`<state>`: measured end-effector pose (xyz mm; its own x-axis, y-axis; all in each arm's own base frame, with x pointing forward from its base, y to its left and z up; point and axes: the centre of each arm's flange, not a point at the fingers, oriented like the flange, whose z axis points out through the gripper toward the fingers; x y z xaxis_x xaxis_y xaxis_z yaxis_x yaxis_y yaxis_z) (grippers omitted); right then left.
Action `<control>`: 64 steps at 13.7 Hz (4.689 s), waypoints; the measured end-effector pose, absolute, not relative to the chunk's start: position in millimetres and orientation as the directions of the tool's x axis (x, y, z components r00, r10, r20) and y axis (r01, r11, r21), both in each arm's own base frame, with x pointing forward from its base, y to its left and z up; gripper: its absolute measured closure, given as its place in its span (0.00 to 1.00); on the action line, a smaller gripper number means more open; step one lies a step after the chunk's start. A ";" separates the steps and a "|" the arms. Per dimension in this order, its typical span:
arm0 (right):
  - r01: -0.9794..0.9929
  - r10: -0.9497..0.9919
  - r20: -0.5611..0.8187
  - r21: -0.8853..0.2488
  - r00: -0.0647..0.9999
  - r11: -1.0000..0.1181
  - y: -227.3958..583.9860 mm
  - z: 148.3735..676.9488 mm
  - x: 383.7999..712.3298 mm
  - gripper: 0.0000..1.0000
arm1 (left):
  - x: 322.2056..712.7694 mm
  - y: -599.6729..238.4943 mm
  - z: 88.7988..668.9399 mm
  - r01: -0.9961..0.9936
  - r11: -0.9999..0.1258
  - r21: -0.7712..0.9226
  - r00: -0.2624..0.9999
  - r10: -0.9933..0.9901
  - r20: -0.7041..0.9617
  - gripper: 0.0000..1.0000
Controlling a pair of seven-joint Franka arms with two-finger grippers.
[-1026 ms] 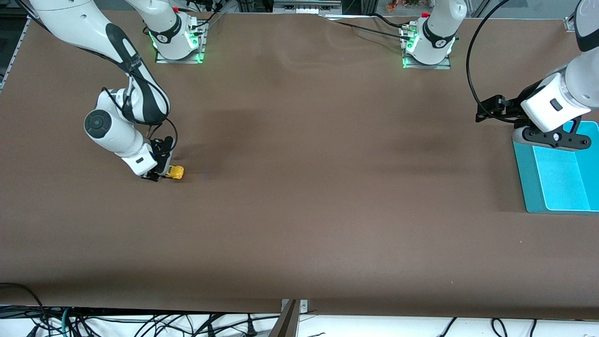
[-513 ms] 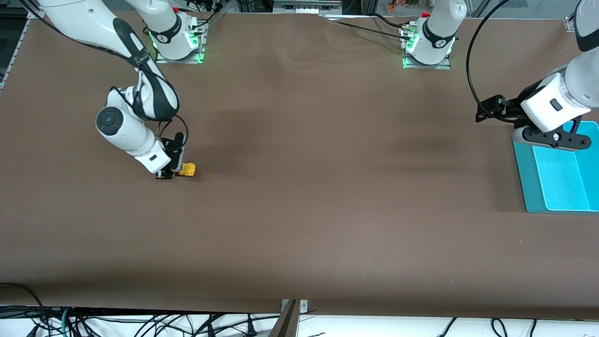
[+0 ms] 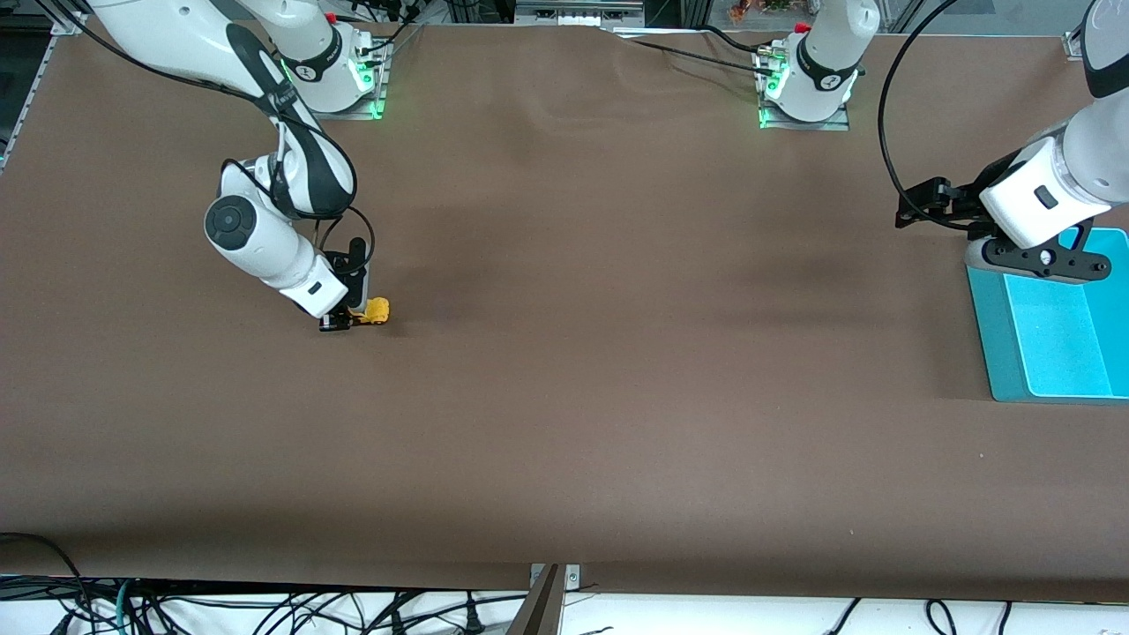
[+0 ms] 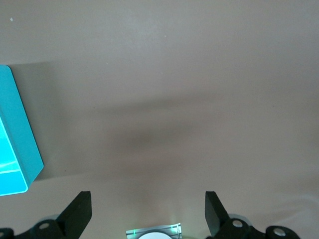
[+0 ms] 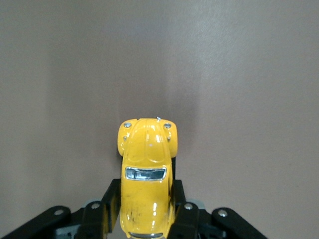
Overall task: Wind and store yellow beetle car
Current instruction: 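Close the right gripper on the yellow car's body, then pull the car back with the right gripper while the left gripper lowers, then release the car so it rolls toward the left gripper, then grasp the rolled car with the left gripper while the right gripper withdraws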
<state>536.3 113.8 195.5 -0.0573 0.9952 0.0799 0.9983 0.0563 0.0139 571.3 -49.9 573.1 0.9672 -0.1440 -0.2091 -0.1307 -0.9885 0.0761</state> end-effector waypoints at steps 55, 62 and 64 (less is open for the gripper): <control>0.849 0.849 0.052 0.033 0.526 -0.528 -63.4 481.5 589.5 0.00 | 568.2 60.3 318.8 -0.993 -0.088 0.079 0.082 -0.993 -0.080 0.00; 0.381 0.381 0.030 0.008 0.924 -0.925 -11.7 547.7 569.2 0.00 | 528.8 150.0 255.1 -0.999 -0.052 0.000 0.052 -0.997 -0.060 0.00; 0.247 0.248 0.029 0.009 0.968 -0.969 8.6 563.7 561.8 0.00 | 529.9 160.4 244.9 -0.999 -0.035 -0.030 0.037 -0.997 -0.063 0.00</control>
<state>561.8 8.6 563.7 0.9684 0.2476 0.0294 0.2474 -0.9689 0.0088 529.9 160.4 244.9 0.0371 -0.9973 -0.0627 -0.9989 -0.0353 -0.0302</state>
